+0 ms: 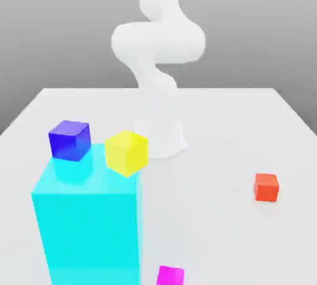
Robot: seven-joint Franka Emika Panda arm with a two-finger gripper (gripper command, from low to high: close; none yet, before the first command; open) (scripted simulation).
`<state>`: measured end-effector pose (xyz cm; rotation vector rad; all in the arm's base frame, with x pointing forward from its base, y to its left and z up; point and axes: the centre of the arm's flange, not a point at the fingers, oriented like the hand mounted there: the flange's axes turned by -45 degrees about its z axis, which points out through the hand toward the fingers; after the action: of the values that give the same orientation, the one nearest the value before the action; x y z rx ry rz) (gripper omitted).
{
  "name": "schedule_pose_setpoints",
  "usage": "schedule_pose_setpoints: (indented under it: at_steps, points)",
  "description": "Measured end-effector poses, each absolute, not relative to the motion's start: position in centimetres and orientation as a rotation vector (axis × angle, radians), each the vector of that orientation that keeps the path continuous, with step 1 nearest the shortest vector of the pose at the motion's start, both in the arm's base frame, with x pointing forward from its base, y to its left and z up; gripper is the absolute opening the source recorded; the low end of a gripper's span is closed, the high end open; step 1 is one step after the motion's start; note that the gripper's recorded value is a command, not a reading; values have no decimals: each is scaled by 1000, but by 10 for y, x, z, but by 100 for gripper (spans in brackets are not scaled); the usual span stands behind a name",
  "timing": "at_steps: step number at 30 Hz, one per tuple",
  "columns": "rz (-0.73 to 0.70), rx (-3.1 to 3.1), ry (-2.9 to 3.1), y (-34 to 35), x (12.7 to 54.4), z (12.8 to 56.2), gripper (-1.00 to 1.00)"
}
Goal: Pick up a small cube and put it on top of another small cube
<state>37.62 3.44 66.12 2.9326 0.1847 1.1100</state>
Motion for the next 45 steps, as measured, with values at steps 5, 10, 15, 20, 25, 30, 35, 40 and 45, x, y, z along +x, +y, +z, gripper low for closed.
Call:
schedule_pose_setpoints:
  at_steps: [5, 10, 15, 20, 25, 30, 35, 40, 45]
  points:
    - [835, 2940, 680, 121, 410, 537, 0]
    - [561, 2847, 1168, 200, 391, 412, 0]
    - [268, 2642, 1658, 257, 324, 289, 0]
    - [25, 2385, 2042, 278, 240, 197, 0]
    - [2, 2376, 2060, 277, 236, 149, 0]
    - [0, 2373, 2061, 275, 235, 132, -100]
    - [0, 2373, 2061, 276, 235, 138, -100]
    - [0, 2372, 2060, 276, 236, 180, -100]
    - [3, 2455, 1948, 258, 280, 223, -100]
